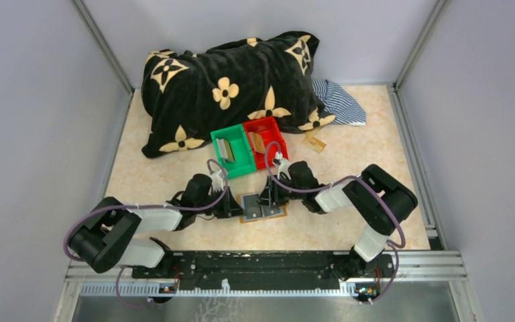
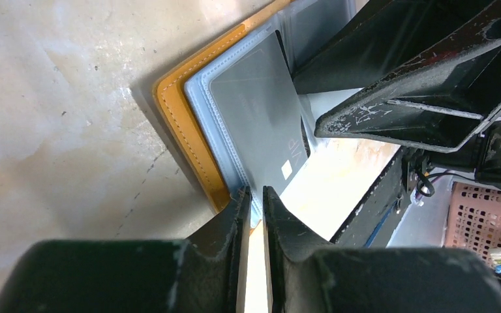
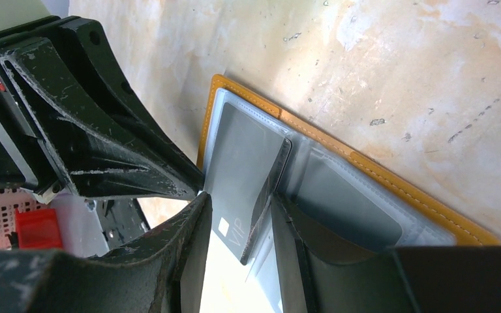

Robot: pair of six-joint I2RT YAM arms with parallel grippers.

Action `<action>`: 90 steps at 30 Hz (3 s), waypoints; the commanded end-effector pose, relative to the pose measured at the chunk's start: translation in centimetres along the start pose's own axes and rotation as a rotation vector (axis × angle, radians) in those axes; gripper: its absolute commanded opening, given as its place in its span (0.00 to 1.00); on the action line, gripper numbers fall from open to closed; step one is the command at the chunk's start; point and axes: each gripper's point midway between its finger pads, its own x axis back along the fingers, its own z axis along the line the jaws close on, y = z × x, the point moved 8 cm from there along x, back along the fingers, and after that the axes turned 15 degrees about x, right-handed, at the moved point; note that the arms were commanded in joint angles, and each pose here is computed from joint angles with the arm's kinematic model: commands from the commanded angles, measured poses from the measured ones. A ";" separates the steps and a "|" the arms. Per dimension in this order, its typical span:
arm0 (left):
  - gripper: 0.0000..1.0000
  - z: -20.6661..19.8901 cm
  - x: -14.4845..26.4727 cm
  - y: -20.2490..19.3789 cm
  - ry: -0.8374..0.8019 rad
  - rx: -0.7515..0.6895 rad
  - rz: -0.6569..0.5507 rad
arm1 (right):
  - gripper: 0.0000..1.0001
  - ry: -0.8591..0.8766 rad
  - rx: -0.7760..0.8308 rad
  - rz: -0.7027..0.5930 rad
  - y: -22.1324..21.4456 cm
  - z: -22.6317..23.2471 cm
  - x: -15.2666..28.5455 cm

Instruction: Take the credit cards out of the card holder

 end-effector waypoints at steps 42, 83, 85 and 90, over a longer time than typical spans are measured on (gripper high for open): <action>0.19 3.2 -2.6 -0.5 0.153 0.063 0.115 | 0.46 -0.253 0.062 0.172 -1.3 -1.0 3.0; 0.19 3.7 -3.2 -0.7 0.160 0.078 0.146 | 0.21 0.031 0.101 -0.078 -0.9 1.7 3.7; 0.19 3.8 -3.3 -0.7 0.162 0.080 0.149 | 0.22 0.052 0.112 -0.100 -0.7 2.2 4.0; 0.19 3.8 -3.3 -0.8 0.162 0.084 0.152 | 0.22 0.081 0.136 -0.151 0.1 3.0 4.7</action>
